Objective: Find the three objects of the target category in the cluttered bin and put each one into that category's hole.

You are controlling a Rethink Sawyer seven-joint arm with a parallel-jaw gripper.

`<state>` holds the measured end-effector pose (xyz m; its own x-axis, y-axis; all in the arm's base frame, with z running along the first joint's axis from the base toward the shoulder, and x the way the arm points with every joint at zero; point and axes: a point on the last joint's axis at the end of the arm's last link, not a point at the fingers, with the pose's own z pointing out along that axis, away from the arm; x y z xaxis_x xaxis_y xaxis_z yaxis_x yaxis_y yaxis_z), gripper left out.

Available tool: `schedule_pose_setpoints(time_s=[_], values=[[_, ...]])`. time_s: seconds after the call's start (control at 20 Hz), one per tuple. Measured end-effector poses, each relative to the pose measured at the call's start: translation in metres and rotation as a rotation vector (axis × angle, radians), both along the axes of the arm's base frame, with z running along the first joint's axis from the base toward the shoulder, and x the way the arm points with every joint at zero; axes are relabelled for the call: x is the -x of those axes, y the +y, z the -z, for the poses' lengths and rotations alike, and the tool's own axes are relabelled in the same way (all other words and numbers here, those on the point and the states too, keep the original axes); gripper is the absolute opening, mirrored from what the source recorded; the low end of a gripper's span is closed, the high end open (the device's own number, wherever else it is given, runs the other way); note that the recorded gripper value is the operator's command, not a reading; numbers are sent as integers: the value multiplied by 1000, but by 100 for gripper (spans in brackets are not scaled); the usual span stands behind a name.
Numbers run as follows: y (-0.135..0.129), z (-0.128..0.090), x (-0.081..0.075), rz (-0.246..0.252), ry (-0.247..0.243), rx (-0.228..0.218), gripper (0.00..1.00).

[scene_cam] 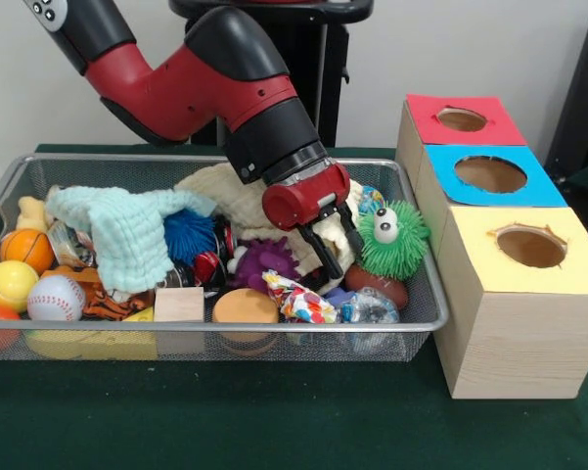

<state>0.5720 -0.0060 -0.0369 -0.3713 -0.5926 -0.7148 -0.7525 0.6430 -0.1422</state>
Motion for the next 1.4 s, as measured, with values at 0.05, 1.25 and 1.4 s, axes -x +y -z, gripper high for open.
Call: schedule_pose_setpoints(time_s=[0.05,1.25,1.4], values=[[0,0,0,6,-14,4,100],[18,2,1,-13,-102,34,100],[22,2,-3,-11,-119,42,100]])
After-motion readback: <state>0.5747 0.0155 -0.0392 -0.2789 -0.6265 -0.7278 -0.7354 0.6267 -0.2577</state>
